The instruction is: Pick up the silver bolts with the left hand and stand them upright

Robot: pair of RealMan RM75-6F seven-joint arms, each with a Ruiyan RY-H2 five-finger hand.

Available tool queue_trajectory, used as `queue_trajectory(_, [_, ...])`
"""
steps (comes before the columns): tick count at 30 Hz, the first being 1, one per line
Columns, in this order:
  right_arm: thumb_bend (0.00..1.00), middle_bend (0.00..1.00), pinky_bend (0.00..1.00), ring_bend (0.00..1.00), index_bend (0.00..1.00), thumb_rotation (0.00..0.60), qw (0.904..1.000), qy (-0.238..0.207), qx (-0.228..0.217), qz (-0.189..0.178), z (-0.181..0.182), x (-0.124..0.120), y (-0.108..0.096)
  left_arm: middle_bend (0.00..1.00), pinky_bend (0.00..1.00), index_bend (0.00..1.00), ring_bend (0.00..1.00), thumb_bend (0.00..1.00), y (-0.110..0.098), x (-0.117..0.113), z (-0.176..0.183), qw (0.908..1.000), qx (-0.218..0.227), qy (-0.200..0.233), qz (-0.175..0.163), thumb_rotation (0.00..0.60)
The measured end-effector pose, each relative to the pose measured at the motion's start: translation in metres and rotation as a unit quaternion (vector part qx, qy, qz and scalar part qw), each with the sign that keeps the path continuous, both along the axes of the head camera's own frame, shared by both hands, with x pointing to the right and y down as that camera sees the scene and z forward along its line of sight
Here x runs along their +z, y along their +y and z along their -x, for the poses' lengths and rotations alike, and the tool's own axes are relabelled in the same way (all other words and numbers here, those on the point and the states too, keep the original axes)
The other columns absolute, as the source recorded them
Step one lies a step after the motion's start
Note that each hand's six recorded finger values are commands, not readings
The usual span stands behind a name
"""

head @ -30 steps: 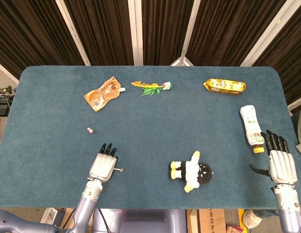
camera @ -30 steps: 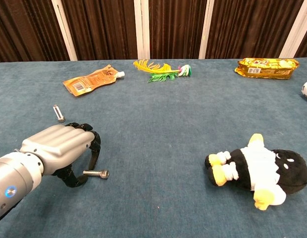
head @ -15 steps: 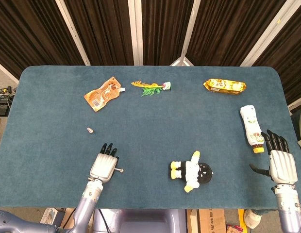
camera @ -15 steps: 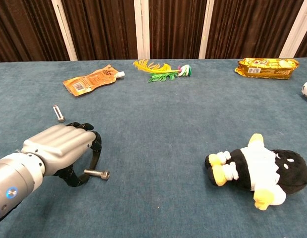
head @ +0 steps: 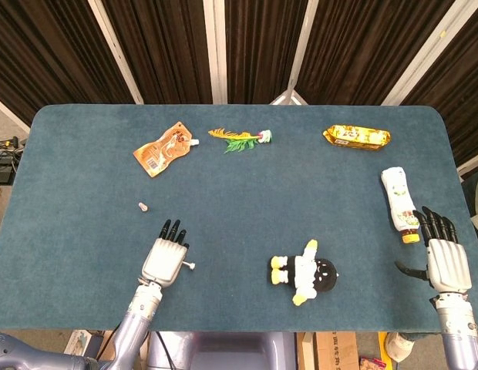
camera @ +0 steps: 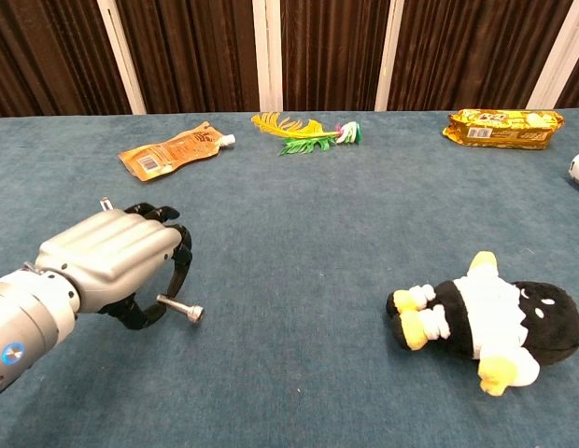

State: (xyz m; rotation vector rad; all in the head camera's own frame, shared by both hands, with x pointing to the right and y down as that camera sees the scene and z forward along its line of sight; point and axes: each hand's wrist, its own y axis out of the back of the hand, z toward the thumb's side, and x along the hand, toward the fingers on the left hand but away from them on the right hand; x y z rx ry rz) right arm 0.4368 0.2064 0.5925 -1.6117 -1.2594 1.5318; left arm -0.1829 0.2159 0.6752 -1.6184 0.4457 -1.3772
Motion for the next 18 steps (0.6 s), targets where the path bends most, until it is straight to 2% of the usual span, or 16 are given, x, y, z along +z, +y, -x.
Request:
queue_trajectory(5, [0.05,0.07,0.00,0.02,0.12,0.600,1.0000,-0.003,0.000,0.001,0.001,0.001,0.000,0.20,0.00,0.58,0.00,0.55,-0.007,-0.011,-0.002,0.9959,0.054,-0.028,-0.066,0.600])
queue_trajectory(9, [0.05,0.07,0.00,0.02,0.12,0.600,1.0000,-0.009,0.000,0.003,0.001,0.001,0.000,0.19,0.00,0.58,0.00,0.55,-0.011,-0.017,0.000,0.9851,0.105,-0.062,-0.121,0.600])
queue_trajectory(13, [0.05,0.07,0.00,0.02,0.12,0.600,0.9999,-0.009,-0.001,0.003,0.001,0.000,0.000,0.19,0.00,0.58,0.00,0.55,-0.017,-0.020,0.006,0.9652,0.161,-0.109,-0.175,0.600])
queue_trajectory(18, [0.05,0.07,0.00,0.02,0.12,0.600,0.9999,-0.011,-0.002,0.008,0.003,0.002,0.001,0.19,0.00,0.58,0.00,0.55,-0.021,-0.017,0.014,0.9400,0.219,-0.156,-0.210,0.600])
